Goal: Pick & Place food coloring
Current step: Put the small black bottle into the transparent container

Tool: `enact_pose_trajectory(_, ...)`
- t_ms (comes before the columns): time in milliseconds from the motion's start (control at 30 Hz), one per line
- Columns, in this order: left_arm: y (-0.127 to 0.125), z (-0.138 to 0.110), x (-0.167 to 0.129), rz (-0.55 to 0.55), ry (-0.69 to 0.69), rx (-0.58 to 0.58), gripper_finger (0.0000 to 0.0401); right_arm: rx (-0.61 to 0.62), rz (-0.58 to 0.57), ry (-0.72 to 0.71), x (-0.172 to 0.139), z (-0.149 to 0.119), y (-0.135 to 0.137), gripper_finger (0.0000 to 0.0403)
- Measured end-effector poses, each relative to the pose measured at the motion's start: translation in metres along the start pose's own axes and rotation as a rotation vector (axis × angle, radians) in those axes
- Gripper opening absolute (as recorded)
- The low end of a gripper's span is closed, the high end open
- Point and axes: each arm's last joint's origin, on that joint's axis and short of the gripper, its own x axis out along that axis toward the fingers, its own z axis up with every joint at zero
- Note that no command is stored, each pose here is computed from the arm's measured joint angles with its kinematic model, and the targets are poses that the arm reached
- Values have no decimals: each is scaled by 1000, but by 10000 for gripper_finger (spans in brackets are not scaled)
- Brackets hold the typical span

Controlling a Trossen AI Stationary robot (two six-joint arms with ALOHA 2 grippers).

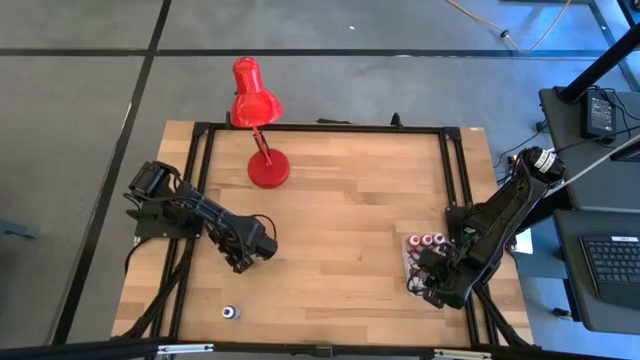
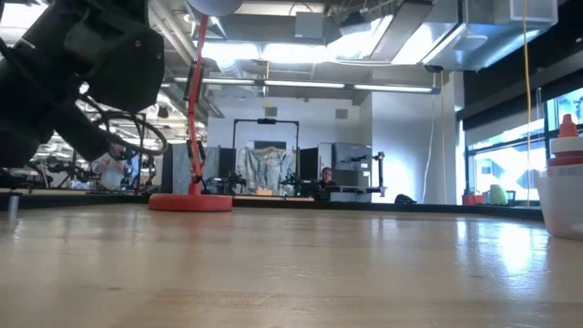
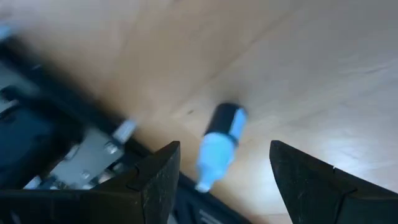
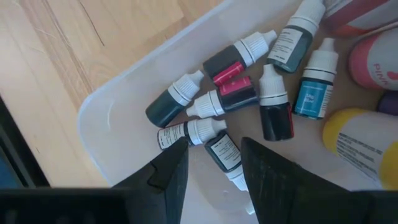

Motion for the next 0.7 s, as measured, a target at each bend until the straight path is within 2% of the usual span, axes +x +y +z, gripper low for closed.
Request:
enact_pose_trajectory(267, -3, 2, 3, -39, -6, 29, 225, 0, 0, 0, 0, 0, 0, 149)
enact_pose_trajectory(700, -3, 1, 2, -49, 15, 32, 153, 0, 0, 0, 0, 0, 0, 149)
